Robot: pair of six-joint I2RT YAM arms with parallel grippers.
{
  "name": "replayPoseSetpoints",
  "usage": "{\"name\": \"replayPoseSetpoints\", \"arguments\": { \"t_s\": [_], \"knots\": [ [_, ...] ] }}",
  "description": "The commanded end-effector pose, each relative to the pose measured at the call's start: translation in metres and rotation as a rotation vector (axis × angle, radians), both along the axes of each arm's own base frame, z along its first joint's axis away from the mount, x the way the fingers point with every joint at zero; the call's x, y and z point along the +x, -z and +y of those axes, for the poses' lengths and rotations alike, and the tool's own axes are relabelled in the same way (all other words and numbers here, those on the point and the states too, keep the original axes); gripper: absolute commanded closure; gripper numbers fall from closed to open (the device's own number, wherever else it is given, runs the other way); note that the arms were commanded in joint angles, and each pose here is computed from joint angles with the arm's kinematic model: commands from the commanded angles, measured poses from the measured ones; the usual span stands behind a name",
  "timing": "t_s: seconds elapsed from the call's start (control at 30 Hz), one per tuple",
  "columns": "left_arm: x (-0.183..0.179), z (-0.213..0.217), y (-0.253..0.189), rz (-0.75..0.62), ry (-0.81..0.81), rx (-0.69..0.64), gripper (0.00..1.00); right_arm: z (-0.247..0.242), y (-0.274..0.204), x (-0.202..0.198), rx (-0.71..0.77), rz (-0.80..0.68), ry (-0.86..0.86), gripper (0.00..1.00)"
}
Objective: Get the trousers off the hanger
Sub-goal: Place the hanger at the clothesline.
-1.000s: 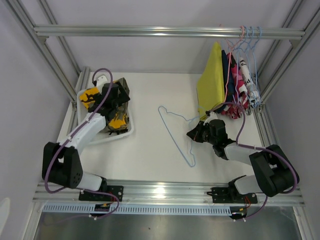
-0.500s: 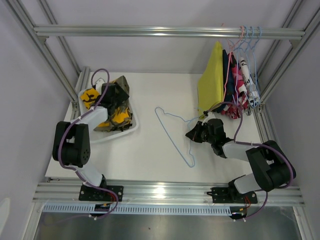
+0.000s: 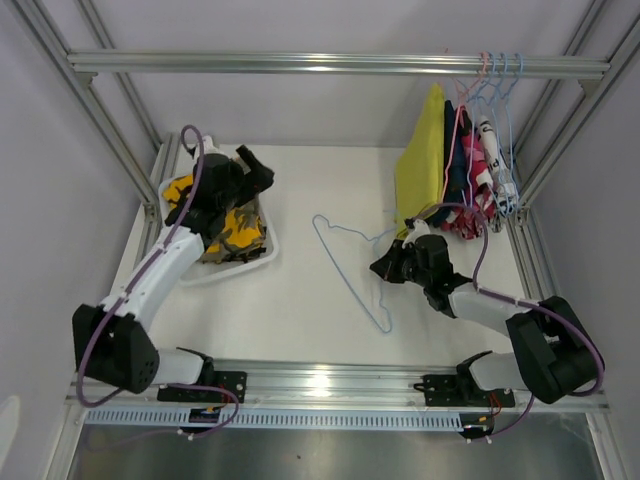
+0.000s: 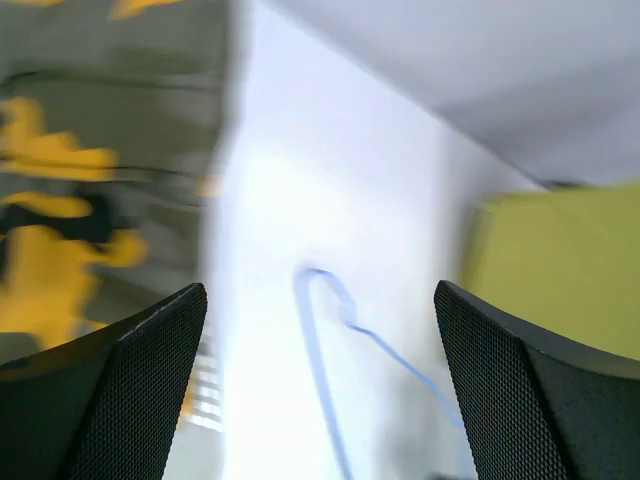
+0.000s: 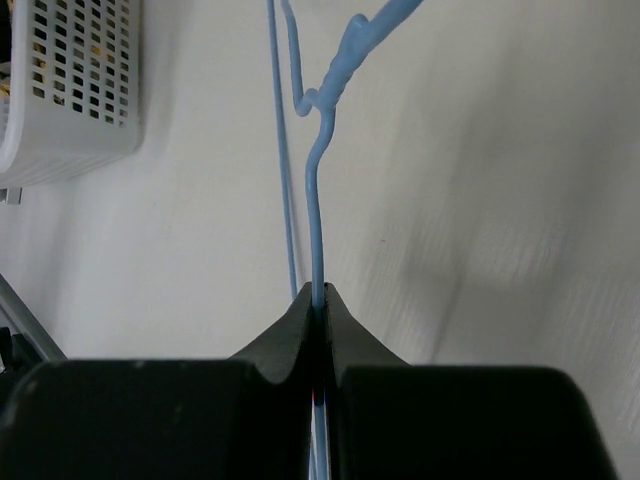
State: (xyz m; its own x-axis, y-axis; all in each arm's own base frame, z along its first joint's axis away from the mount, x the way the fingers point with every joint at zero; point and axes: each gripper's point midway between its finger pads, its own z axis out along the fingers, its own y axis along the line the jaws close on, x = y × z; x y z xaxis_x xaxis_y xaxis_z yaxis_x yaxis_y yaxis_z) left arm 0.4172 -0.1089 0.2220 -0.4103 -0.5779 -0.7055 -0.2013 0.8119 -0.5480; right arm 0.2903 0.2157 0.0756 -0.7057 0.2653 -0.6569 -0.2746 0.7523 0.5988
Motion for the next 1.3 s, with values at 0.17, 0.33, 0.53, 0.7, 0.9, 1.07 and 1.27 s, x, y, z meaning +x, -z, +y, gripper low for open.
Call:
{"name": "replayPoseSetpoints", "arguments": {
  "t_s": [0.17,0.33,0.53,0.7,0.9,1.07,1.27],
  "knots": [
    [-0.078,-0.076,-0.137,-0.230,0.375,0.034,0.01,0.014,-0.085,0.009,-0.039,-0.213,-0.036,1.00],
    [-0.095,-0.081,-0.126,-0.211,0.474,0.095,0.01,0.007,-0.113,-0.001,-0.063,-0.254,-0.022,1.00],
    [-0.091,-0.086,-0.108,-0.232,0.483,0.201,0.00,-0.007,-0.157,-0.012,-0.094,-0.350,0.031,1.00],
    [-0.102,-0.098,-0.103,-0.252,0.551,0.144,0.01,-0.011,-0.212,-0.019,-0.156,-0.452,0.046,1.00],
    [-0.118,-0.086,-0.105,-0.300,0.531,0.135,0.01,-0.009,-0.271,0.001,-0.239,-0.524,0.110,1.00],
    [-0.115,-0.071,-0.108,-0.311,0.469,0.182,0.00,-0.002,-0.294,0.025,-0.303,-0.537,0.147,1.00],
    [-0.116,-0.071,-0.111,-0.315,0.469,0.174,0.01,0.004,-0.331,0.050,-0.360,-0.578,0.184,1.00]
  ]
}}
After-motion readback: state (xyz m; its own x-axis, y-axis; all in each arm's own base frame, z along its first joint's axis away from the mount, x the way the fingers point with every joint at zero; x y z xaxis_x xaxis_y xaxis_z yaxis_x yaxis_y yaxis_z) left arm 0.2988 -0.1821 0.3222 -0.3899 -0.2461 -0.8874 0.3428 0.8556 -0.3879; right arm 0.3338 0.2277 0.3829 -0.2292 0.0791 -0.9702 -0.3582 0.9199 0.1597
